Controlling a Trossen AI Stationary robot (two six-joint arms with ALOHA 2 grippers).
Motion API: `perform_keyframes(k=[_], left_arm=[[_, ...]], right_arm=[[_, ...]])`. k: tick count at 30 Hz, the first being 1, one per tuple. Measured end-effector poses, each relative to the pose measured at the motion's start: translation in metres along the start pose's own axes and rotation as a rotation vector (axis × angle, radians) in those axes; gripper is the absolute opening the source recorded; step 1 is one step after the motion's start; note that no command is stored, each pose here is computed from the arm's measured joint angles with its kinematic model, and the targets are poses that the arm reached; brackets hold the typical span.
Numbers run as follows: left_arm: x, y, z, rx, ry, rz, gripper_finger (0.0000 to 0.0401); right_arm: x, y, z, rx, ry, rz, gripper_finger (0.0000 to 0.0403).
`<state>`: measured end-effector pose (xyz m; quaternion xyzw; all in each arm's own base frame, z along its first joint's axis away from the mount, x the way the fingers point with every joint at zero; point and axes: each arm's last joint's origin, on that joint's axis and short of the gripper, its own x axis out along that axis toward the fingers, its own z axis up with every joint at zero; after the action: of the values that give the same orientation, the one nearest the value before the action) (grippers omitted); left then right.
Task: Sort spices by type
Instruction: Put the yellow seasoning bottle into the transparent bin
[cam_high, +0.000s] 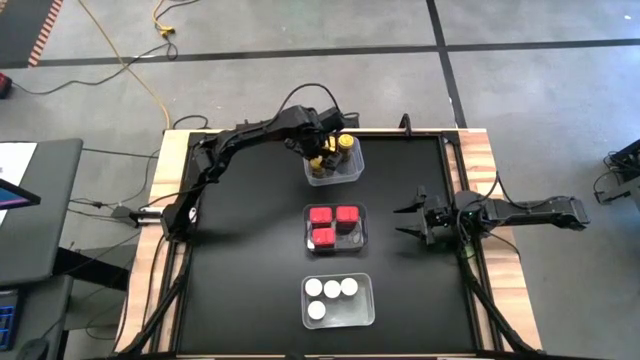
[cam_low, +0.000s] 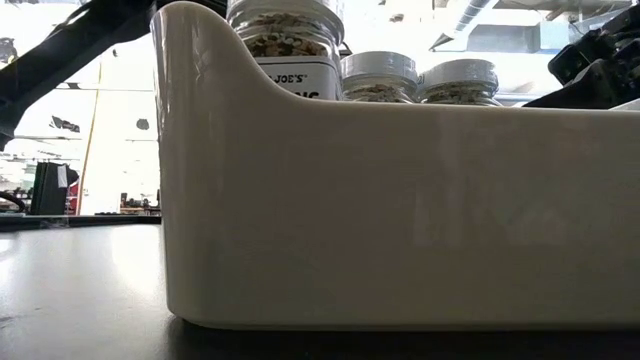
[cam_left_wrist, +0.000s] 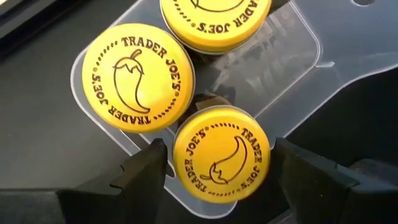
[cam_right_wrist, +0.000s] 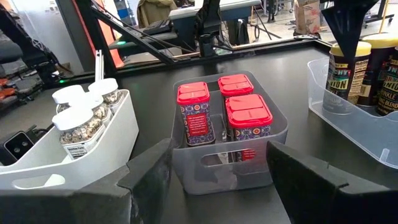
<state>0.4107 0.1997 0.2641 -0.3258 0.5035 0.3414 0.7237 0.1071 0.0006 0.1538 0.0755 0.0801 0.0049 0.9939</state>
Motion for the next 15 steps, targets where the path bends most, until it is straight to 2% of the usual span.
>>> perform_keyframes(k=[9,15], left_arm=[[-0.002,0.002,0.0,0.022,0.017,-0.007,0.0279],[-0.026,0.004,-0.005,0.08,0.0,-0.033,0.0279]], right_arm=[[0.0,0.0,0.0,0.0,0.0,0.0,0.0286],[0.0,0.0,0.0,0.0,0.0,0.0,0.0286]])
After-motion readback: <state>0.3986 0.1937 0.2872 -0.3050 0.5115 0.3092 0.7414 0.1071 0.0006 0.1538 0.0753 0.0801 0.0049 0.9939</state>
